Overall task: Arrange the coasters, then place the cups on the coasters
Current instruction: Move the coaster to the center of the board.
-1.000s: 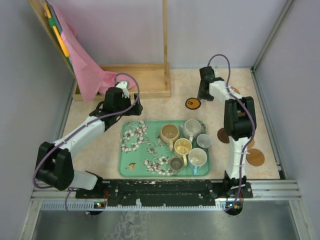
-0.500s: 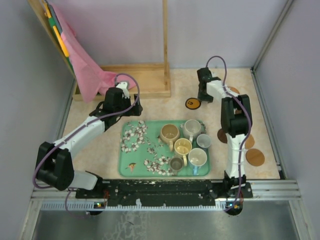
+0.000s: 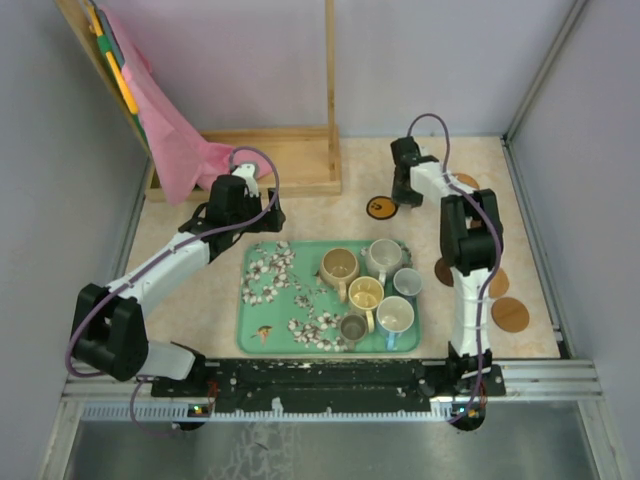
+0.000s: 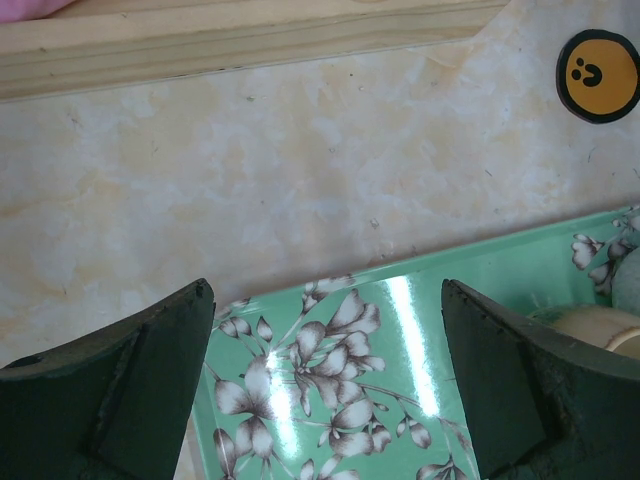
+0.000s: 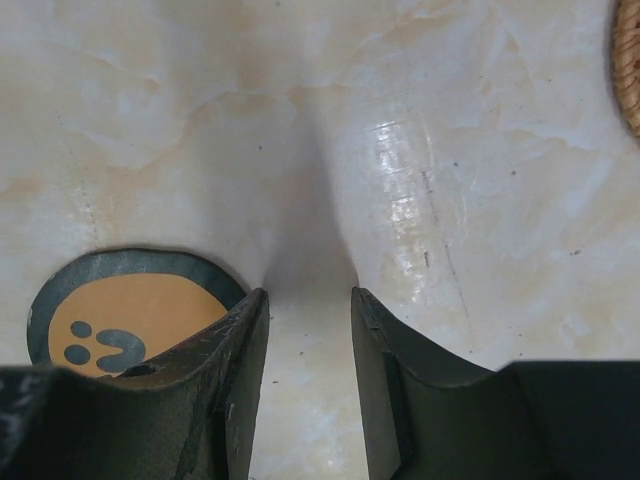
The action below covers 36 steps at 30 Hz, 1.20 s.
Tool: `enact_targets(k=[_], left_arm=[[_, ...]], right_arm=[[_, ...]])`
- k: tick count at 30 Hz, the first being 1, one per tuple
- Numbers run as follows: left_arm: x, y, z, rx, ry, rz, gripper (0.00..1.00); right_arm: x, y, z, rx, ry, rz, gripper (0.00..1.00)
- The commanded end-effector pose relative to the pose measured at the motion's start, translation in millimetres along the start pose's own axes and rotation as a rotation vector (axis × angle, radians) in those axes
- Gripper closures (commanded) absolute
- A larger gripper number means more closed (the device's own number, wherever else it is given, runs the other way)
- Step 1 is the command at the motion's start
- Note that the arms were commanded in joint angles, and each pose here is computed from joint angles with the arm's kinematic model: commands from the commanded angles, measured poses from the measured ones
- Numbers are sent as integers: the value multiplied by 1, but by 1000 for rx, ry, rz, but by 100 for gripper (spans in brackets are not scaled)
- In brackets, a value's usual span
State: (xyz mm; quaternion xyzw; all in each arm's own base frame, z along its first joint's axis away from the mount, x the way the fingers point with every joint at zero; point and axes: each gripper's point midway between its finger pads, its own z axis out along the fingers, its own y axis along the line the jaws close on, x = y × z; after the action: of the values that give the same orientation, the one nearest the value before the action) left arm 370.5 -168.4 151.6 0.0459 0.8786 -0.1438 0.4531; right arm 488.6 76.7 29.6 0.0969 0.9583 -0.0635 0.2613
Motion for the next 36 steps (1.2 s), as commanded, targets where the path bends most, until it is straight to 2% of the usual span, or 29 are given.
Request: enact_targets(k=[1, 23, 36], left_arm=[[-9, -4, -1, 9, -17, -2, 0], [-5, -2, -5, 5, -20, -8, 0], [-6, 0, -7, -3, -25, -10, 0]], right_arm=[[8, 28, -6, -55, 0, -40, 60], [48, 174, -39, -281, 26, -191, 60], [56, 222, -53, -379, 38, -215, 60]])
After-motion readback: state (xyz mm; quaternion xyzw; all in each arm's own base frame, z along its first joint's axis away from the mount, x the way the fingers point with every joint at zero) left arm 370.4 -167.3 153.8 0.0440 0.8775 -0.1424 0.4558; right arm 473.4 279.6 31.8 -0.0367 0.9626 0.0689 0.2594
